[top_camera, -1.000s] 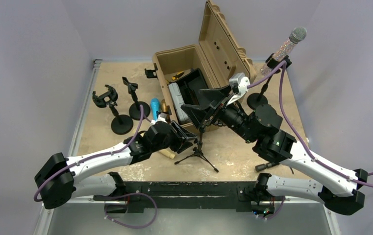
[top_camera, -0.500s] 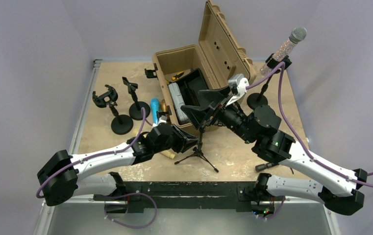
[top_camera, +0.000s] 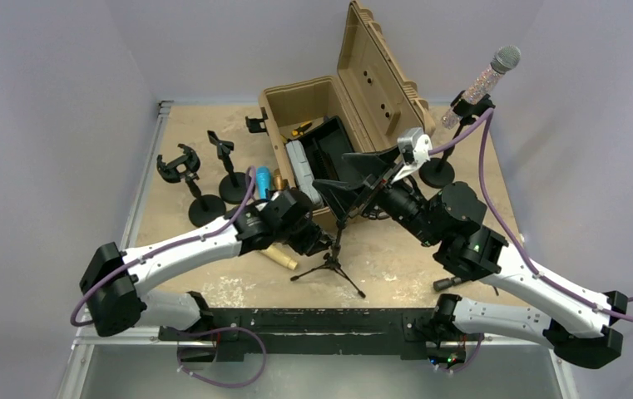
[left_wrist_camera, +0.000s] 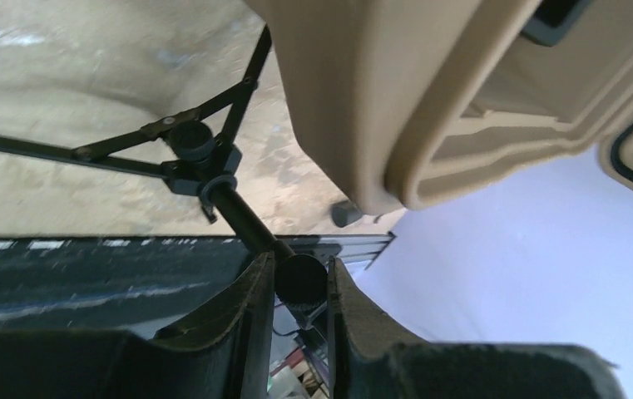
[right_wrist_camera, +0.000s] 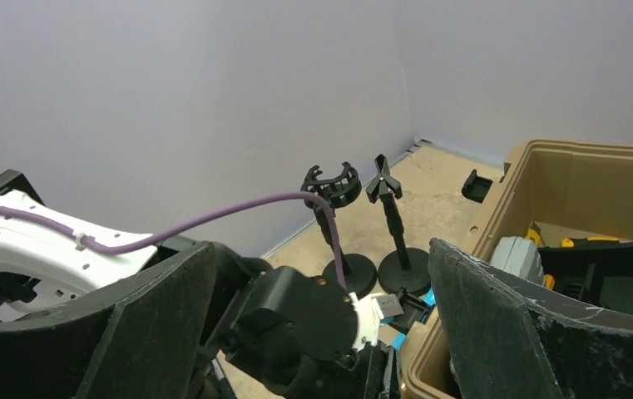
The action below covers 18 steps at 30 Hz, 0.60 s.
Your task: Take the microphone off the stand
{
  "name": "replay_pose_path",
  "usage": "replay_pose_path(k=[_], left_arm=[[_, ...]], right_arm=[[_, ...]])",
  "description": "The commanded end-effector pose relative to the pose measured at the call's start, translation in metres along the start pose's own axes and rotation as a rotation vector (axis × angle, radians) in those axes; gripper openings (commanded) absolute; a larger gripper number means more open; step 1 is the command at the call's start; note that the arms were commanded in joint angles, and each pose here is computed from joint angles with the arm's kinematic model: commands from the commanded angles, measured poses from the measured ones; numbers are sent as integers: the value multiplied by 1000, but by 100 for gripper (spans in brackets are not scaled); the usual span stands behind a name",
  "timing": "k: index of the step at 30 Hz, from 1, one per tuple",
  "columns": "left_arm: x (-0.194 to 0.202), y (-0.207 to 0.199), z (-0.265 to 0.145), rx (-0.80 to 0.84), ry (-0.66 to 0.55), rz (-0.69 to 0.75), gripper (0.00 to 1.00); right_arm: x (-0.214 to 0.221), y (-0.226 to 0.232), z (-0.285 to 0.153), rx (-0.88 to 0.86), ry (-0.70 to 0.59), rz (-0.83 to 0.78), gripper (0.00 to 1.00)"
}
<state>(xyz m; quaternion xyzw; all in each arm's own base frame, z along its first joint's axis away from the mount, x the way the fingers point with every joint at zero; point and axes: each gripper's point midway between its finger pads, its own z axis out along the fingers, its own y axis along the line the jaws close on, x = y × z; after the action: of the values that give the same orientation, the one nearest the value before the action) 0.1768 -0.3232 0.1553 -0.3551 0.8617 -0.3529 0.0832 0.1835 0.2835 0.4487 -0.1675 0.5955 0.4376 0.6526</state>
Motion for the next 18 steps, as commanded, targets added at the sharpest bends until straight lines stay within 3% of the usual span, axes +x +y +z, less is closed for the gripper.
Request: replay_pose_path(k=[1, 5, 12, 16, 18], left_arm=[[10, 34, -27, -317, 53, 28, 0], [5, 44, -31, -461, 69, -13, 0], [-5, 29, -28, -437, 27, 5, 2], [-11, 22, -25, -364, 6, 31, 52], [-19, 16, -26, -276, -21, 63, 63]], right_arm=[[-15, -2, -4, 9, -62, 14, 97], [-16, -3, -6, 10, -75, 13, 97], [-29, 0, -12, -6, -119, 25, 97], [-23, -2, -11, 5, -101, 19, 97], [-21, -3, -10, 8, -93, 17, 97]])
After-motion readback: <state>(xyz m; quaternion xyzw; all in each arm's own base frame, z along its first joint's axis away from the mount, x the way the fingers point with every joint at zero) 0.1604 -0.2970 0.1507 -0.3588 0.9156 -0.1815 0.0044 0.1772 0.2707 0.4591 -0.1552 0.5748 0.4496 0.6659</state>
